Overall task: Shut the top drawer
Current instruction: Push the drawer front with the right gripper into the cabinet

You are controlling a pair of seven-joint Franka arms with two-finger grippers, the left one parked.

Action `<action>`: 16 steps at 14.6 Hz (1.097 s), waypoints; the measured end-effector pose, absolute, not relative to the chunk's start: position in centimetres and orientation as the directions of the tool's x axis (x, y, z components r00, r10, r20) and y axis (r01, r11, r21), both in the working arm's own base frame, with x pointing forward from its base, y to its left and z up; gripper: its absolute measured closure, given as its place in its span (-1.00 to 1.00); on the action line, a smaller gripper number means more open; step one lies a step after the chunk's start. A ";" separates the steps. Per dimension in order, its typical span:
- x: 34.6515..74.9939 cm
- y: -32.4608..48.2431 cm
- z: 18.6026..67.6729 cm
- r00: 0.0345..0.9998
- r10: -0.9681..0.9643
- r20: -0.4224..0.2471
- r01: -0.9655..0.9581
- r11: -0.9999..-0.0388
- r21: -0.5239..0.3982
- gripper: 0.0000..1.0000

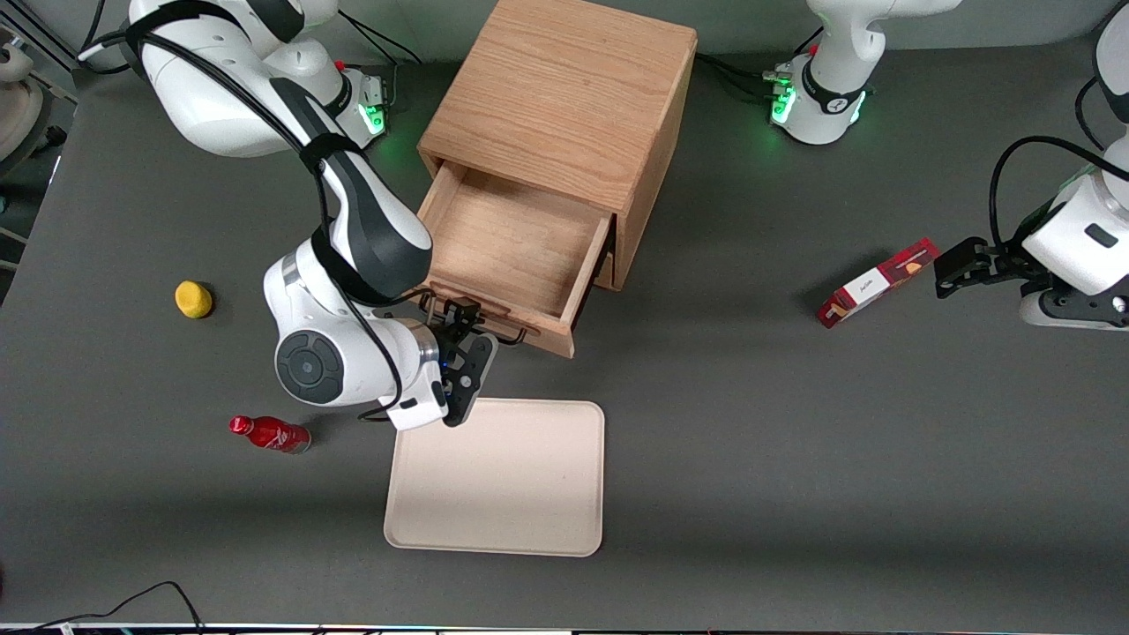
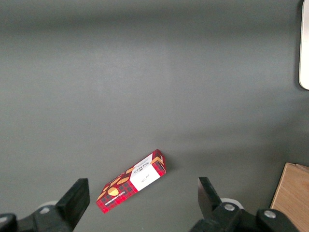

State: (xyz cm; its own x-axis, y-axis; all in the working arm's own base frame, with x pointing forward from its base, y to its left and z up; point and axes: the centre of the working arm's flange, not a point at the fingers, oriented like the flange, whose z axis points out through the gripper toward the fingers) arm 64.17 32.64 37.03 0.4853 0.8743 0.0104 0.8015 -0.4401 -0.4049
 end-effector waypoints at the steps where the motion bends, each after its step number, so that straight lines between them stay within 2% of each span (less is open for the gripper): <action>1: 63.7 32.8 36.9 0.484 0.875 0.005 0.797 -0.439 -0.414 -1.00; 8: 60.4 33.7 37.1 0.488 0.873 0.004 0.768 -0.427 -0.476 -1.00; 16: 56.9 36.5 37.5 0.481 0.876 0.014 0.774 -0.418 -0.475 -1.00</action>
State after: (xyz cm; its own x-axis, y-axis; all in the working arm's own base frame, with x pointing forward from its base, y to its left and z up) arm 56.89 36.50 37.46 0.4814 0.8764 0.0135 0.7743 -0.4180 -0.4751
